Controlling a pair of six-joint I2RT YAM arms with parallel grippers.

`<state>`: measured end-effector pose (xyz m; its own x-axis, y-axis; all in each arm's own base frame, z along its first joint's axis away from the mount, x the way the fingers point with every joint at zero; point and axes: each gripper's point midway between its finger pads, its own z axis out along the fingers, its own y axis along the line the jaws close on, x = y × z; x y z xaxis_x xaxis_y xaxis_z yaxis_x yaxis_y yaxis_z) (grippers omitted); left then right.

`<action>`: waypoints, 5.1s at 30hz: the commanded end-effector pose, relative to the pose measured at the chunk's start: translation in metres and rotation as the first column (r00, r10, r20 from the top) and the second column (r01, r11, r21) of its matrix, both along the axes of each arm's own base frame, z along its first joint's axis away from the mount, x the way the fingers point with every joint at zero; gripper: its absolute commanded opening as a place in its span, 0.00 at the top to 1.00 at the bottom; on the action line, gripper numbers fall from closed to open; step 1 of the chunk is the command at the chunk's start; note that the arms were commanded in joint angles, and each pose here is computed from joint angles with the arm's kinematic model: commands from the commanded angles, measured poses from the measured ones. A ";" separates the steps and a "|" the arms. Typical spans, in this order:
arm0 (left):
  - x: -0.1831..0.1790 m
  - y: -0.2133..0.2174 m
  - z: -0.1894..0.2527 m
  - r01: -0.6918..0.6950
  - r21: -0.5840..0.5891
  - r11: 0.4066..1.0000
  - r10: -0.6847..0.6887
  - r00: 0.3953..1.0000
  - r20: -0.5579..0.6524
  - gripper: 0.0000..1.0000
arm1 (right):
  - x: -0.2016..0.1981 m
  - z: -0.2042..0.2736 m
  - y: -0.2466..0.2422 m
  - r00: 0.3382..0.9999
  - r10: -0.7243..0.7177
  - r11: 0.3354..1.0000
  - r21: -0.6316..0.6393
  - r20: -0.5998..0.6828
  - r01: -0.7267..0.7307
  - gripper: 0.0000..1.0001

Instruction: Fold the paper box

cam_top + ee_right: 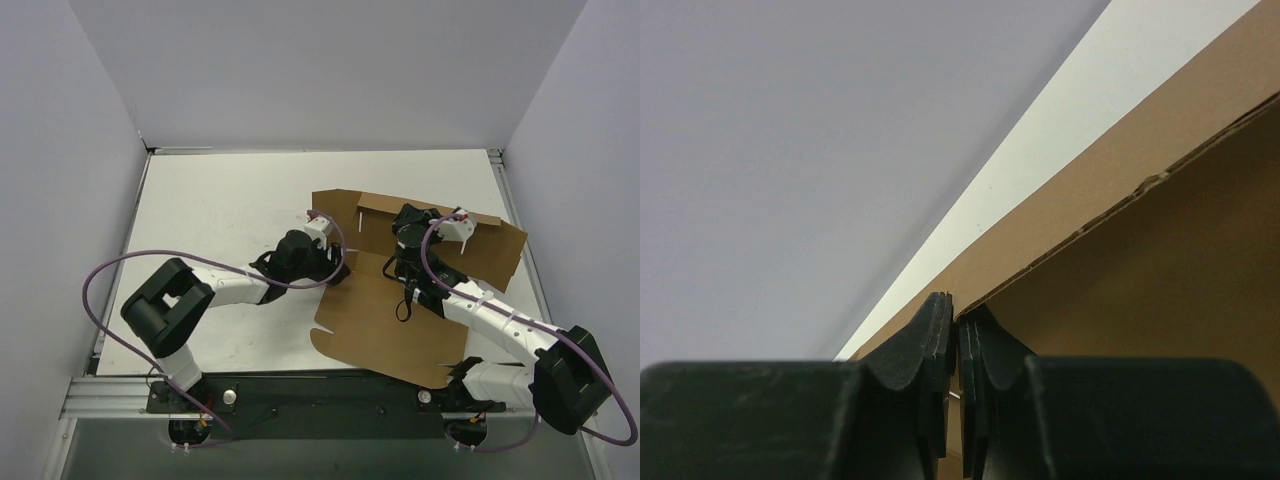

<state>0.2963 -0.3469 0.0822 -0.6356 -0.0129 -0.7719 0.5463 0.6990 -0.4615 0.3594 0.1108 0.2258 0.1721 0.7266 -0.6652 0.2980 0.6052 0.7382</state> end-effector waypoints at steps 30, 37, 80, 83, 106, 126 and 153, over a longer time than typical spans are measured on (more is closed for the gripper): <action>0.028 0.031 0.030 0.009 0.111 0.994 -0.027 0.986 0.162 1.00 | -0.007 0.007 0.004 0.999 0.022 0.998 -0.061 -0.029 -0.024 1.00; 0.040 0.049 0.055 -0.024 0.080 0.997 0.009 0.983 0.184 1.00 | -0.003 0.009 0.019 0.998 0.061 0.996 -0.058 -0.028 -0.062 1.00; 0.053 0.223 0.120 -0.524 -0.203 0.827 0.560 0.797 0.224 0.30 | 0.042 0.001 0.089 0.874 0.468 0.876 -0.202 0.131 -0.439 1.00; 0.066 0.233 0.111 -0.547 -0.198 0.813 0.579 0.792 0.191 0.30 | 0.038 0.002 0.088 0.870 0.476 0.872 -0.200 0.131 -0.447 1.00; 0.114 0.125 0.045 -0.220 -0.120 0.968 0.245 0.934 0.260 0.30 | 0.017 -0.019 0.073 0.868 0.488 0.862 -0.211 0.096 -0.461 1.00; 0.044 0.089 0.056 -0.082 -0.214 0.973 0.157 0.919 0.361 0.30 | -0.015 -0.034 0.051 0.872 0.486 0.856 -0.228 0.051 -0.464 1.00; 0.018 0.038 0.065 0.080 -0.203 0.976 0.027 0.877 0.479 0.31 | -0.031 -0.046 0.032 0.893 0.449 0.863 -0.251 -0.012 -0.438 1.00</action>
<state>0.3087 -0.2942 0.1243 -0.2810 -0.1820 -0.9423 0.7067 0.6251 -0.3314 0.3327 0.1528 0.2006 -0.0760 0.6238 -0.7779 -0.1202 0.7687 0.6282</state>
